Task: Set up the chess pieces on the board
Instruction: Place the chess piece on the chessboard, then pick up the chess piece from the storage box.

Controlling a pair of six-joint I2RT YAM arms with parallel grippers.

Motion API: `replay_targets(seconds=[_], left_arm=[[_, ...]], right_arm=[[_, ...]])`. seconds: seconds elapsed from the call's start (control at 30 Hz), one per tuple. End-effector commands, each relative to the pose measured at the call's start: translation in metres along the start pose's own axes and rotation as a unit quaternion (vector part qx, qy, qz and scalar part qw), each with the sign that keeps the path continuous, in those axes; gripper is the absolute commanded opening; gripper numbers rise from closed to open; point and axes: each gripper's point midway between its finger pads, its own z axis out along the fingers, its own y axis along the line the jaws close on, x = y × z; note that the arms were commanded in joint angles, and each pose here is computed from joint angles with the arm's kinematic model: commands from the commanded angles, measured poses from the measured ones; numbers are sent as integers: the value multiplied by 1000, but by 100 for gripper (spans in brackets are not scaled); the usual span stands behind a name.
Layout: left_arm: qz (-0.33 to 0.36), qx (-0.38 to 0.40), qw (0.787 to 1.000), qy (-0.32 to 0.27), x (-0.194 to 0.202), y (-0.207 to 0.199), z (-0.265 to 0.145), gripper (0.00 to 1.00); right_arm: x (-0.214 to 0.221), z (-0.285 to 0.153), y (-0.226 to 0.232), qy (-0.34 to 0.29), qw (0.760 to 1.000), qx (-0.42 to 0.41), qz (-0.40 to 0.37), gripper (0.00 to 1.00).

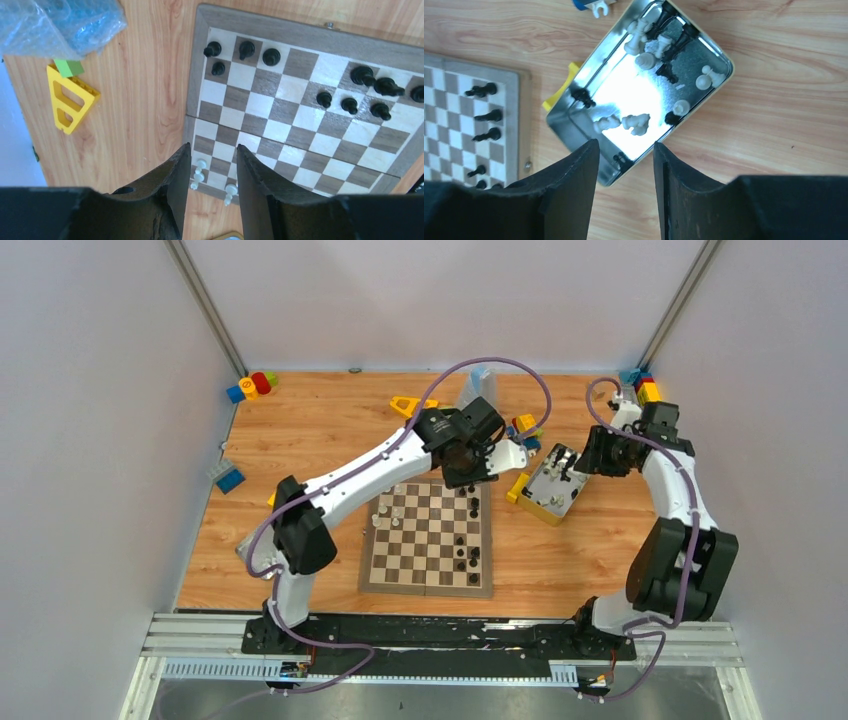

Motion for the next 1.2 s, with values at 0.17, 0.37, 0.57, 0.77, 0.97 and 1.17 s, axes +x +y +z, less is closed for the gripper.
replay_targets(seconds=[0.17, 0.37, 0.57, 0.77, 0.97, 1.17], left_arm=[[-20, -46, 997, -52, 14, -4, -56, 47], [-26, -61, 996, -56, 27, -7, -70, 48], [-33, -64, 996, -57, 31, -9, -71, 48], [-38, -60, 996, -54, 34, -12, -69, 48], [-41, -48, 996, -55, 35, -17, -67, 48], [-44, -44, 996, -63, 34, -20, -71, 48]], right_arm=[[-31, 48, -38, 34, 990, 79, -114, 42], [-27, 67, -55, 73, 981, 90, -154, 41], [-30, 90, -53, 76, 991, 84, -72, 39], [-23, 112, -40, 87, 992, 81, -35, 38], [-15, 129, -41, 102, 988, 114, -29, 36], [-17, 132, -48, 96, 984, 143, -34, 33]])
